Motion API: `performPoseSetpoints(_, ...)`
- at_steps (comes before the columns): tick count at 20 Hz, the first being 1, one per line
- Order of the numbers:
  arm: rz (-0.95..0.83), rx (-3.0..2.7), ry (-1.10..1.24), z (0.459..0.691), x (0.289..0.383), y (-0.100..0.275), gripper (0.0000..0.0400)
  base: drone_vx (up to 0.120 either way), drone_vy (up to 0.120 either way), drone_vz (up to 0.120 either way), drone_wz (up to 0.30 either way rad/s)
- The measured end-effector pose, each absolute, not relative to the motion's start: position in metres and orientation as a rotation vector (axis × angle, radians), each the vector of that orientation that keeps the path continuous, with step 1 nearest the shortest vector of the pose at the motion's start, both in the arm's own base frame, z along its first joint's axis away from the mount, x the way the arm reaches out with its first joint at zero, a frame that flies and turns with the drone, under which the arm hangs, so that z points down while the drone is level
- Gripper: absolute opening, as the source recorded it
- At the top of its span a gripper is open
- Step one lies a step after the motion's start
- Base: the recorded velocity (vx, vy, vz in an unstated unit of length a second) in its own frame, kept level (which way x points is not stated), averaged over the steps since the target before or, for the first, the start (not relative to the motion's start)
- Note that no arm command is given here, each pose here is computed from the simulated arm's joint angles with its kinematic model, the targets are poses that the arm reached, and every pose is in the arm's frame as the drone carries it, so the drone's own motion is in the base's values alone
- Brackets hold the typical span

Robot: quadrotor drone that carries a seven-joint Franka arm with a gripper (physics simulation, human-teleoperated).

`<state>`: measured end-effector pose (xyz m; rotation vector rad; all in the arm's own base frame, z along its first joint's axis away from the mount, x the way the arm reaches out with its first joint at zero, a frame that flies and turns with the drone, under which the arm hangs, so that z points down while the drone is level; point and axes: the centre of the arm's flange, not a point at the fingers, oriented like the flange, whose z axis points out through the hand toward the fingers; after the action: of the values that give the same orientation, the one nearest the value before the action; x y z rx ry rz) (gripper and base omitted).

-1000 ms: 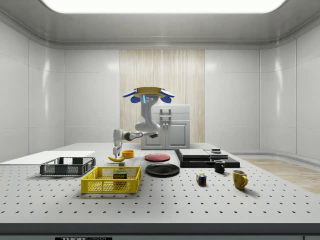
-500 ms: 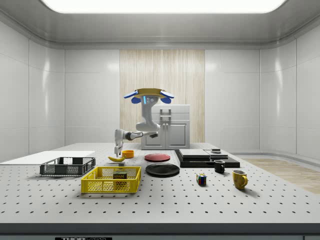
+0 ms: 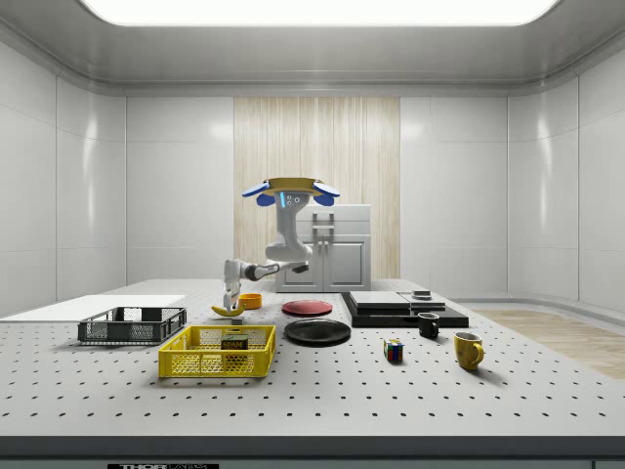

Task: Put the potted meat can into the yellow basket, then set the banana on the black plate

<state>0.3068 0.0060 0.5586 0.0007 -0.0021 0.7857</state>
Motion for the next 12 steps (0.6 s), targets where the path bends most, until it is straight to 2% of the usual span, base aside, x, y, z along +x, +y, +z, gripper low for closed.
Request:
performPoseSetpoints(2,0.786,0.001,-0.002,0.561,0.3071,0.007,0.0400,0.000,0.000,0.000,0.000)
performPoseSetpoints(7,0.786,0.001,-0.002,0.565,0.3163,0.009,0.0400,0.000,0.000,0.000,0.000)
performPoseSetpoints(12,0.786,0.001,-0.002,0.574,0.3205,0.010,0.0400,0.000,0.000,0.000,0.000)
